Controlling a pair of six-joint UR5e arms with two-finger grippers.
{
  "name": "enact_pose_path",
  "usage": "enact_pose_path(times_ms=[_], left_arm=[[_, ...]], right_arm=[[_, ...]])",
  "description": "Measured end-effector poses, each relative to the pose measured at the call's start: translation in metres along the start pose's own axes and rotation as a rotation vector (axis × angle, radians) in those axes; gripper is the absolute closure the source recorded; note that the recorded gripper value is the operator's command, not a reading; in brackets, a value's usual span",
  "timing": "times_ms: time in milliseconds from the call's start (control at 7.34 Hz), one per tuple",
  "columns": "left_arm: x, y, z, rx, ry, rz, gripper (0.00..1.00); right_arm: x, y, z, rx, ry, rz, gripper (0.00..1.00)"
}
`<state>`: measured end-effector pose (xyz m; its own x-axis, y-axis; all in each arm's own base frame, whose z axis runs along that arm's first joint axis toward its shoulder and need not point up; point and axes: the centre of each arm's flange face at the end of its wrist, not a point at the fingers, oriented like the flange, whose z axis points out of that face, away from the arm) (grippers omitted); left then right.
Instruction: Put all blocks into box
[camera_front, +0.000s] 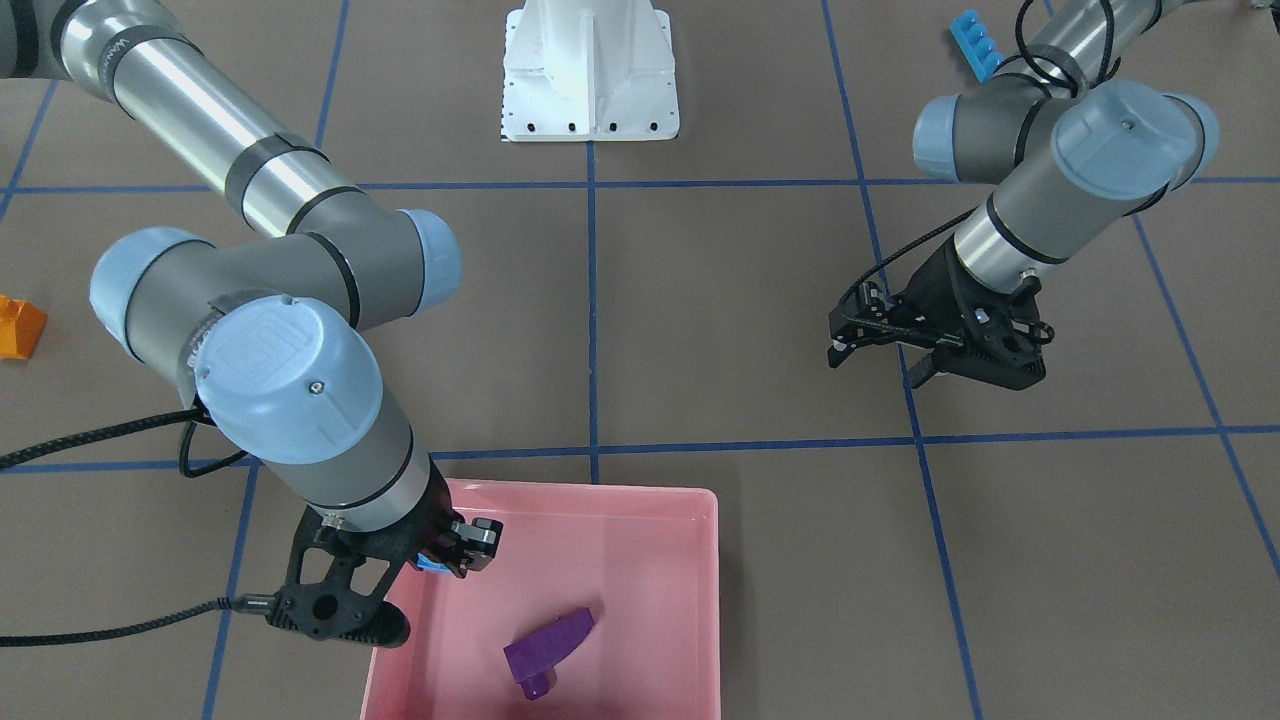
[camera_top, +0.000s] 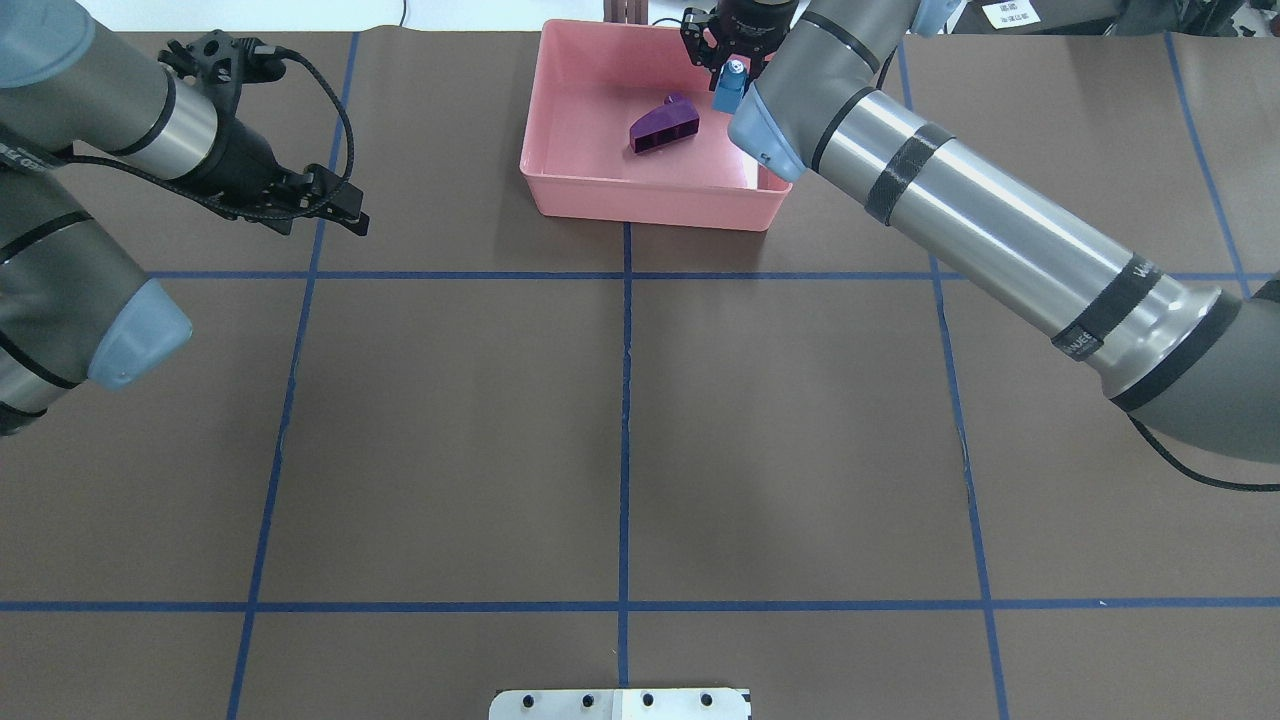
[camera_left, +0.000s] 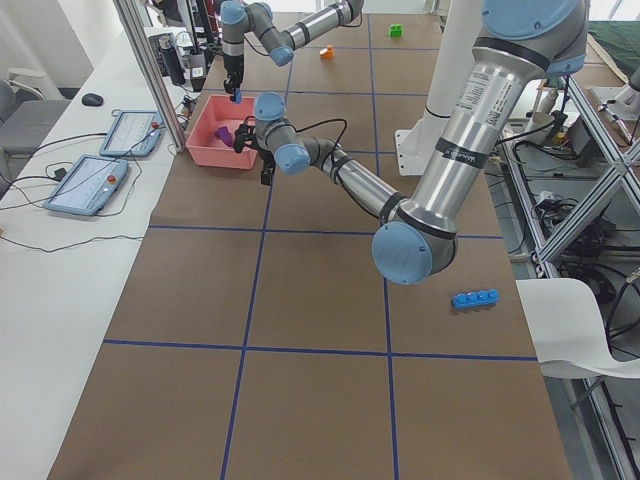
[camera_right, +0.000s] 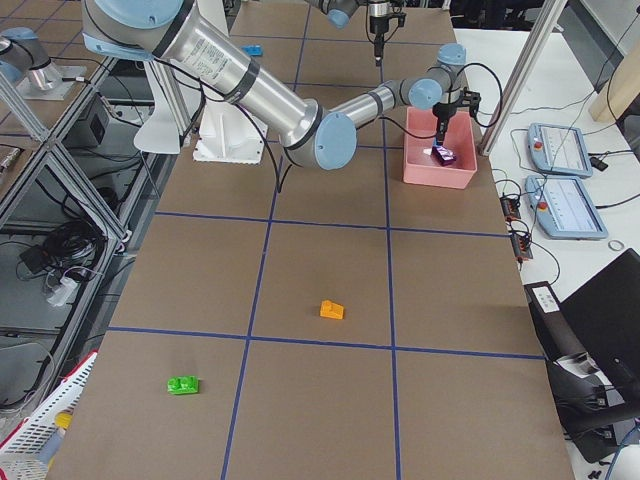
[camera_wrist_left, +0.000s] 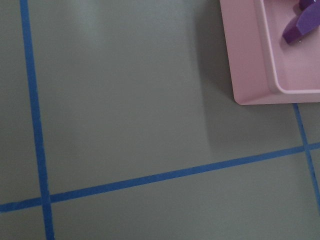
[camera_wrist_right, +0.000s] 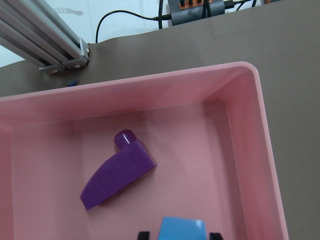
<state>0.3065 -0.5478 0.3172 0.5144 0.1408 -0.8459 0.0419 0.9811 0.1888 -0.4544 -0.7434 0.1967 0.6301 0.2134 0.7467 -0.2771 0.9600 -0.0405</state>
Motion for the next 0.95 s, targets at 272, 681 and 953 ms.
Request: enact_pose_path(times_ms=[272, 681, 953], left_arm=[[0.002, 0.015, -0.014, -0.044, -0.056, -0.048, 0.0], [-0.011, 0.047, -0.032, -0.081, -0.098, -0.097, 0.0], [-0.026, 0.07, -0.042, -0.092, -0.115, -0.113, 0.0]], right_arm=[[-0.003, 0.003, -0.012, 0.003, -0.03, -0.008, 0.0], [0.12, 0.004, -0.029, -0.035, -0.089, 0.021, 0.01], [0.252, 0.013, -0.036, -0.03, -0.069, 0.023, 0.01]])
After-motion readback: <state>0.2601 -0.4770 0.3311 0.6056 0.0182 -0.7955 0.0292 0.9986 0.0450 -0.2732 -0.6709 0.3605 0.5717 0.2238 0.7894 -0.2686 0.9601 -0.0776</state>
